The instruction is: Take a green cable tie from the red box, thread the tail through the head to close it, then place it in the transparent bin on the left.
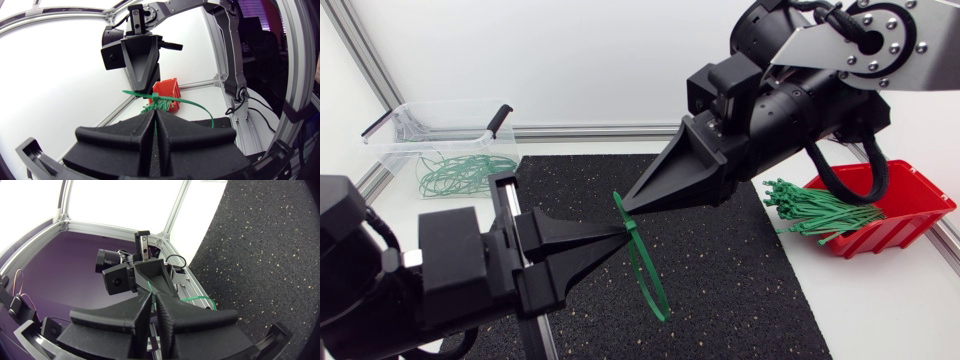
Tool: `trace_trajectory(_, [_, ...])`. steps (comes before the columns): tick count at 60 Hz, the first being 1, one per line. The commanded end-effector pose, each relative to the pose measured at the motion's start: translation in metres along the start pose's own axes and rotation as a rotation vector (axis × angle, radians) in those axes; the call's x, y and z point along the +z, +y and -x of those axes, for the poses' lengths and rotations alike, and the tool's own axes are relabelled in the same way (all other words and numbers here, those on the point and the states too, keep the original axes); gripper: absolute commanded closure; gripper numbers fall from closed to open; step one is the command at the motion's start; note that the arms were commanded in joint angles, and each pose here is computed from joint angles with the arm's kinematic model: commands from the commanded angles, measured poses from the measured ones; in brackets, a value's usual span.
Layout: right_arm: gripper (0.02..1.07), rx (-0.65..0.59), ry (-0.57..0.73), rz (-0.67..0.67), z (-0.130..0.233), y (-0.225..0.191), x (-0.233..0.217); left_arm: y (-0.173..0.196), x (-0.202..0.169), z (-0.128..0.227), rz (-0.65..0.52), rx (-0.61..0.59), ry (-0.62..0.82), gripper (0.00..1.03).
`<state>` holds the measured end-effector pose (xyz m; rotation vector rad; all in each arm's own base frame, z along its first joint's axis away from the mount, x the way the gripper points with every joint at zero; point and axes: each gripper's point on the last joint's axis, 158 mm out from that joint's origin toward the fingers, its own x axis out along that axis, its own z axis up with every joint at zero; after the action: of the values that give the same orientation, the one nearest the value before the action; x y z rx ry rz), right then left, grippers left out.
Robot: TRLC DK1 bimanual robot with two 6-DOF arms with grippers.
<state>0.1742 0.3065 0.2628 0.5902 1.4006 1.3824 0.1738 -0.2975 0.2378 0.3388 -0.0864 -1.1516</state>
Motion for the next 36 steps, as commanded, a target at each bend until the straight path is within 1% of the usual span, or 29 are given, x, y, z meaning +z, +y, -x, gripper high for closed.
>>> trace_trajectory(1, [0.97, 0.003, 0.014, 0.004, -0.0038, -0.0008, -0.0040, -0.0041, 0.0004, -0.0017, -0.022, -0.015, -0.006, 0.99])
trace_trajectory(9, [0.97, 0.001, 0.014, 0.002, -0.0042, 0.0003, -0.0037, -0.0048, -0.0005, -0.0025, -0.021, -0.018, -0.004, 0.99])
trace_trajectory(15, [0.92, -0.001, 0.015, 0.001, -0.0048, -0.0002, -0.0036, -0.0053, -0.0010, -0.0033, -0.021, -0.020, -0.003, 0.99])
trace_trajectory(26, [0.92, -0.007, 0.014, 0.001, -0.0052, -0.0021, -0.0027, -0.0058, -0.0026, -0.0038, -0.018, -0.021, 0.001, 0.99])
trace_trajectory(30, [0.85, -0.008, 0.015, 0.000, -0.0059, -0.0030, -0.0024, -0.0055, -0.0019, -0.0038, -0.019, -0.021, 0.000, 0.99])
trace_trajectory(36, [0.85, -0.007, 0.019, -0.002, -0.0067, -0.0027, -0.0032, -0.0058, -0.0016, -0.0044, -0.019, -0.023, 0.001, 0.99])
